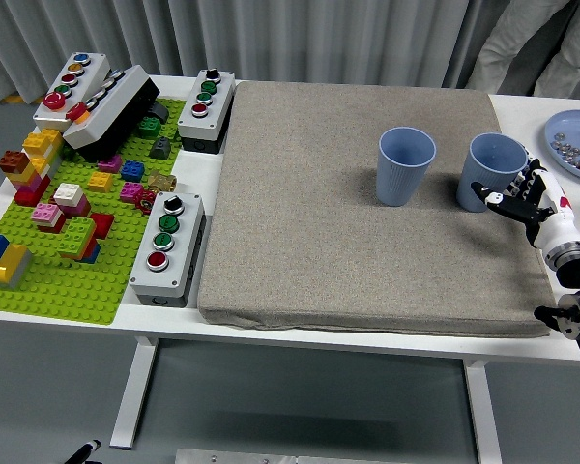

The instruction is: Pick cup pour cup place

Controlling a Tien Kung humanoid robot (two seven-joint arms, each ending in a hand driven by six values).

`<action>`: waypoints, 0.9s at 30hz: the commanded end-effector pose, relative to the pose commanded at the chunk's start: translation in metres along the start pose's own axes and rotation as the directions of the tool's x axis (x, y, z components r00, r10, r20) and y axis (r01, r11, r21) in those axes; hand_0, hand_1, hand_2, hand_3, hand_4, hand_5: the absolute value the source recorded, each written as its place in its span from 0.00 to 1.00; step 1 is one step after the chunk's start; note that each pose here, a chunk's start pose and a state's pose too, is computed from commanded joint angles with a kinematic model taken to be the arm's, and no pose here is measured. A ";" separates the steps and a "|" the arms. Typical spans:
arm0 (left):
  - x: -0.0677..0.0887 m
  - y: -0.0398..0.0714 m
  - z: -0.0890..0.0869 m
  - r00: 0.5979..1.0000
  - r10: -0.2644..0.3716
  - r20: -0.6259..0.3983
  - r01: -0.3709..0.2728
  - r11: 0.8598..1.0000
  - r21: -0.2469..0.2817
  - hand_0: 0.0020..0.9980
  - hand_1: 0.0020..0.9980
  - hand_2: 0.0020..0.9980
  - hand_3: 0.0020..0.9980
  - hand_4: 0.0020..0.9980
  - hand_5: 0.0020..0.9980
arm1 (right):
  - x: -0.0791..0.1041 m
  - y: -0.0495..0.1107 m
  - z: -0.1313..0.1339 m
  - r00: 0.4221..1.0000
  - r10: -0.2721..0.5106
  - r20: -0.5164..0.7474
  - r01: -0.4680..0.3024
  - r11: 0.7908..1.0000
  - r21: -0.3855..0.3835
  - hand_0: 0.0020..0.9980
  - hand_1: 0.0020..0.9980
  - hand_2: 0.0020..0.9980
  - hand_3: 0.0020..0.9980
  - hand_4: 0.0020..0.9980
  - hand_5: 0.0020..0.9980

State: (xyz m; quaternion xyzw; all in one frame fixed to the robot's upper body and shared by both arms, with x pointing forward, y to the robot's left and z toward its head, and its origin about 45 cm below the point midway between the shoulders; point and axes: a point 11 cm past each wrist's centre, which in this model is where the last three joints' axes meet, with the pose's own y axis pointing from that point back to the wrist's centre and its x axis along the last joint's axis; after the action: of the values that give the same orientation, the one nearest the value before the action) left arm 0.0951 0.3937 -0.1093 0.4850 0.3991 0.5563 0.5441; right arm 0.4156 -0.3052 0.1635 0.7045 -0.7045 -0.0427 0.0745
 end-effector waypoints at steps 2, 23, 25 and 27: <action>0.000 0.000 0.000 1.000 0.000 0.000 0.000 1.000 -0.001 0.82 0.80 0.89 0.79 0.64 0.99 | -0.001 -0.001 0.000 1.000 -0.003 0.000 0.003 1.000 -0.002 0.96 0.93 1.00 1.00 0.83 0.22; 0.001 0.000 0.003 1.000 0.001 0.005 -0.001 1.000 -0.004 0.82 0.80 0.89 0.79 0.64 0.99 | -0.010 -0.008 -0.001 1.000 -0.013 0.010 0.013 1.000 -0.008 0.96 0.93 1.00 1.00 0.83 0.22; 0.001 0.000 0.003 1.000 0.001 0.005 -0.001 1.000 -0.003 0.82 0.80 0.89 0.79 0.64 0.99 | -0.010 -0.008 -0.001 1.000 -0.014 0.011 0.014 1.000 -0.007 0.96 0.93 1.00 1.00 0.83 0.22; 0.001 0.000 0.003 1.000 0.001 0.006 -0.001 1.000 -0.003 0.82 0.80 0.89 0.79 0.64 0.99 | -0.011 -0.009 -0.001 1.000 -0.015 0.013 0.015 1.000 -0.007 0.96 0.93 1.00 1.00 0.83 0.22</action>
State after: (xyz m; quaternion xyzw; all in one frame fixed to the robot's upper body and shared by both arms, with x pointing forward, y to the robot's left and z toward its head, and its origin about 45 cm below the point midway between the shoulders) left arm 0.0977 0.3942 -0.1086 0.4858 0.3965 0.5557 0.5458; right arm 0.4242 -0.2938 0.1628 0.7092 -0.6994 -0.0503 0.0723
